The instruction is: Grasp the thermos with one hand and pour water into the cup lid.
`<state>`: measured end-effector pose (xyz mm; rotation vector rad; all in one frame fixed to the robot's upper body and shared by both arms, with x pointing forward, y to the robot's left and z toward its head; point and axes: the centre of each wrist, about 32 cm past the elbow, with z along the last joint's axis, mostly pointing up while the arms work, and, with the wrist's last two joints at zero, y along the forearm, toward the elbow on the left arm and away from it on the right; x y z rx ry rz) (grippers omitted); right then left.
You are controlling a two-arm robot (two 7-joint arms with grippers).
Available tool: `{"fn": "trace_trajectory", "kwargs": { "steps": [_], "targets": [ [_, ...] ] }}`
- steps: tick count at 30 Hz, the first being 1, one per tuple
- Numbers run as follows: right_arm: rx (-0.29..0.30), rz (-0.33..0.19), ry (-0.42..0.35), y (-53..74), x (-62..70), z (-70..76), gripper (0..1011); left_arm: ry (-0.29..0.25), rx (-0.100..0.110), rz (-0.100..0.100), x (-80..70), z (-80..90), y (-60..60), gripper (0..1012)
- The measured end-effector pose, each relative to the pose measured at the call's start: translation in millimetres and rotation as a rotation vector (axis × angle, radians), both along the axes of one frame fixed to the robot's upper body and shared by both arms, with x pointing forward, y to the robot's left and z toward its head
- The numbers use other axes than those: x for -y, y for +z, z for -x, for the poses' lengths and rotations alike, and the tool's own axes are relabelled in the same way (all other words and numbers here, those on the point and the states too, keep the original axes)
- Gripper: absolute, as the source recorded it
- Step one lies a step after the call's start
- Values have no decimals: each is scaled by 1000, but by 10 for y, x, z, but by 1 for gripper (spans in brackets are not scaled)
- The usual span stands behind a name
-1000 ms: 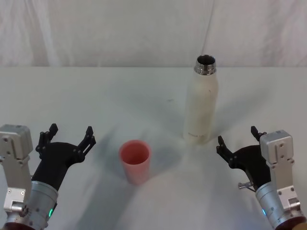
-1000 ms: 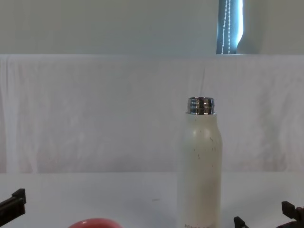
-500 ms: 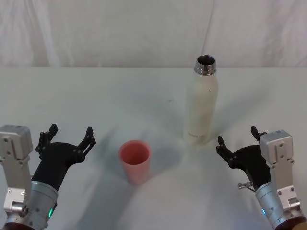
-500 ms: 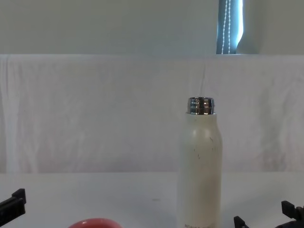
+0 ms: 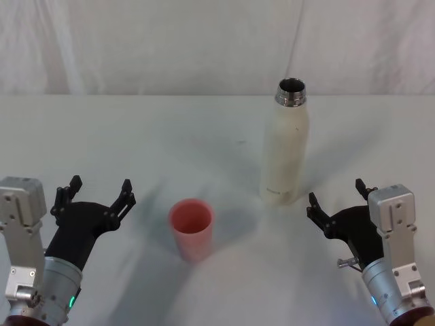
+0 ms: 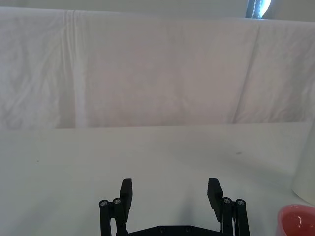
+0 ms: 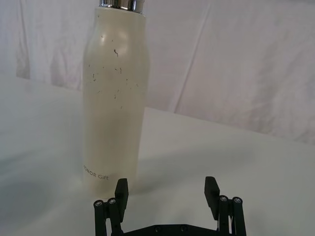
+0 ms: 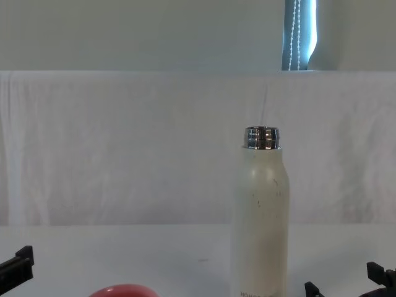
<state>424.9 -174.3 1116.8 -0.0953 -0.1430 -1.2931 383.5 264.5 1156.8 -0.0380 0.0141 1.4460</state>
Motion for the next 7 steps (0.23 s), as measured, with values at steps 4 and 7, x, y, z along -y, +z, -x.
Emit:
{"fn": "trace_trajectory", "kwargs": {
  "steps": [4,7],
  "targets": [
    [0,0,0,-1,0,0,1001,0,0,0,0,0,0,1001],
    [0,0,0,-1,0,0,1001,0,0,0,0,0,0,1001]
  ]
}}
